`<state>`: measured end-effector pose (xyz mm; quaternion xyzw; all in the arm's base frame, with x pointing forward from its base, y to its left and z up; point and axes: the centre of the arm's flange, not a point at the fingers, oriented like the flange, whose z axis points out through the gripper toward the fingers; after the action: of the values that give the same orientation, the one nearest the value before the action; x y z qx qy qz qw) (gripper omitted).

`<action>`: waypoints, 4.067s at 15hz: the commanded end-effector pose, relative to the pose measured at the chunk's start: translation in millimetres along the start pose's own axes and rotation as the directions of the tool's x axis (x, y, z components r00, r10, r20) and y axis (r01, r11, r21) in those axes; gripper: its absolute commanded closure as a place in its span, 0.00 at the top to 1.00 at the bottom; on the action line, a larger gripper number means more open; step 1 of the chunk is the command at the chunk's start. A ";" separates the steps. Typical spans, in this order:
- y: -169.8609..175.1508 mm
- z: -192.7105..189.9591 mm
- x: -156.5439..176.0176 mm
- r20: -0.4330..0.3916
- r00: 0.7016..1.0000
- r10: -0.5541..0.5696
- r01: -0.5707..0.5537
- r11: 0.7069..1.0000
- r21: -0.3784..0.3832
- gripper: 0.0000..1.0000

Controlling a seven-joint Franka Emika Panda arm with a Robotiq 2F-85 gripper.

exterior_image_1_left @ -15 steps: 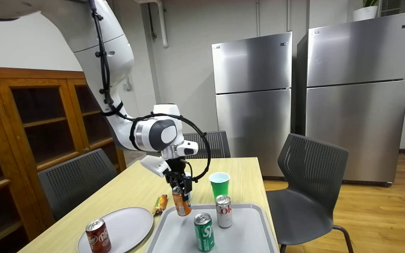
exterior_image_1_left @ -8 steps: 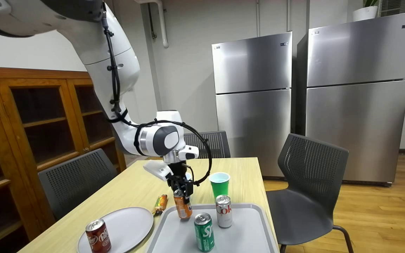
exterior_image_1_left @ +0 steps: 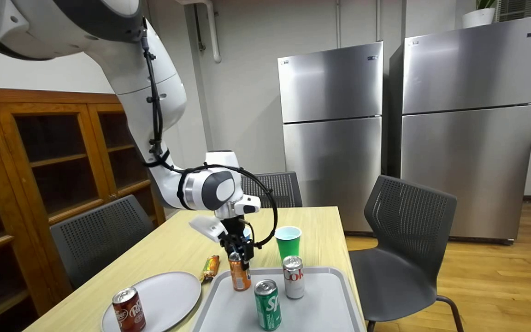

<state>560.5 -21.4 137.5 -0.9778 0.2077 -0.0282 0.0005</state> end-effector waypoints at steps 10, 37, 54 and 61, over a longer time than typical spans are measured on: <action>-6.4 -90.2 -10.2 -0.127 0.990 -0.056 0.063 0.997 0.052 1.00; -85.3 -124.7 -179.5 -0.119 0.967 -0.226 0.223 0.974 -0.041 1.00; -98.4 -129.3 -226.4 -0.085 0.959 -0.270 0.265 0.962 -0.061 1.00; -110.1 -112.2 -271.1 -0.034 0.957 -0.288 0.288 0.957 -0.018 1.00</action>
<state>373.4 181.0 234.6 -0.9966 0.0598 -0.0488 -0.0280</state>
